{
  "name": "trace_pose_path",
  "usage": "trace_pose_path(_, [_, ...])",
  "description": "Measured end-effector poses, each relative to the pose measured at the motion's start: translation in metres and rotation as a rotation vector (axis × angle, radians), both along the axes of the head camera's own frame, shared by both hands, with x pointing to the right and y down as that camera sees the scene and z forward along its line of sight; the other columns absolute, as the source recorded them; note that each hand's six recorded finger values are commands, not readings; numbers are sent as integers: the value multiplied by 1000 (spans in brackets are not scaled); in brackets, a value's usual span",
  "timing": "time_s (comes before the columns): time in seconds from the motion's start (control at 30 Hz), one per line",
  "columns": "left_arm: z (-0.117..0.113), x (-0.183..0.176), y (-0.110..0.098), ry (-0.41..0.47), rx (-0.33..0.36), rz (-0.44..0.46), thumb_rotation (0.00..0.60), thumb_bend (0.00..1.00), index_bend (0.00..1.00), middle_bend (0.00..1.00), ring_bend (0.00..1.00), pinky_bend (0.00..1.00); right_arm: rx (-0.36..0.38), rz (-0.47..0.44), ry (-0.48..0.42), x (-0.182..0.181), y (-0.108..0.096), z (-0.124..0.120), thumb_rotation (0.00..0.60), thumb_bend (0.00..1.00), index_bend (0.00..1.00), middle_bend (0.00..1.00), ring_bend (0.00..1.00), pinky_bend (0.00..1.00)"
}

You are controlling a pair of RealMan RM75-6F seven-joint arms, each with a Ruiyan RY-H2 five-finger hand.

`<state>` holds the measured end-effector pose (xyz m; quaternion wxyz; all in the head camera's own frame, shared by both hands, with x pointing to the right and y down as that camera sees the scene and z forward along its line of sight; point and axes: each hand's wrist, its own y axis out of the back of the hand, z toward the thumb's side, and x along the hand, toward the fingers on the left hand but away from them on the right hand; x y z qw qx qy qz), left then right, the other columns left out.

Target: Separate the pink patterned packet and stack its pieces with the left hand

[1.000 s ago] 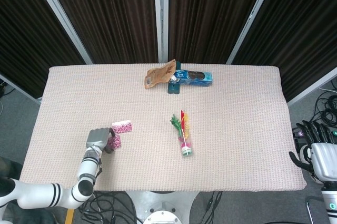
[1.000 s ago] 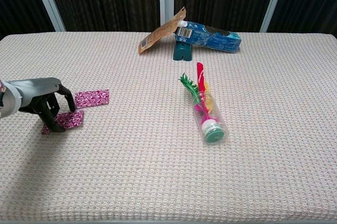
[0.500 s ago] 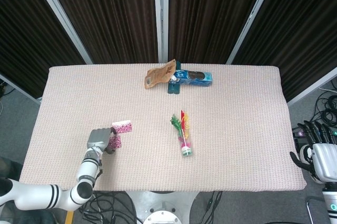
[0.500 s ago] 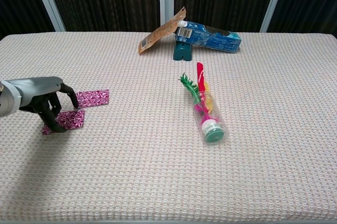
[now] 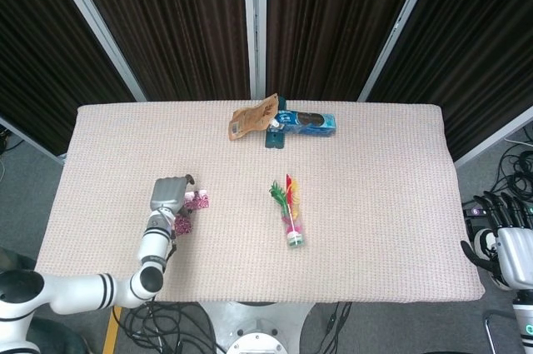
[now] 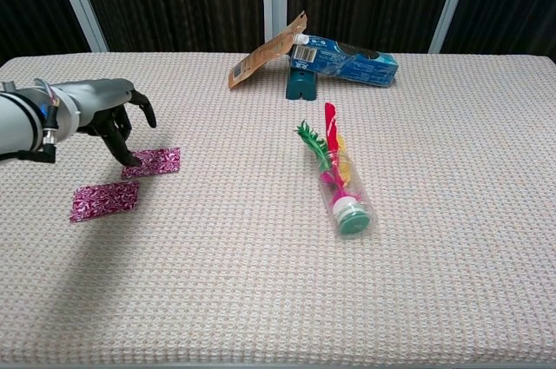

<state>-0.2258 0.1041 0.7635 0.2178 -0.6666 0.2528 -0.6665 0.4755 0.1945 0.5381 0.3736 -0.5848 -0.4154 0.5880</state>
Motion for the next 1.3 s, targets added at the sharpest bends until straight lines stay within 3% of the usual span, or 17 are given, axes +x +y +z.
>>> trace_pose_path(0.23, [16,8,5,-37,-41,19,600,264,340,878,903,942,-1,2,2,0,1,0,514,198,129,92,0,0])
trace_pose_path(0.97, [29,9,3,-73,-36,22,600,264,343,881,904,942,-6,13,7,4,2,0,515,199,130,91,0,0])
trace_pose_path(1.3, [33,9,6,-83,-36,31,600,265,398,882,904,942,-11,13,4,4,2,2,514,198,129,91,0,0])
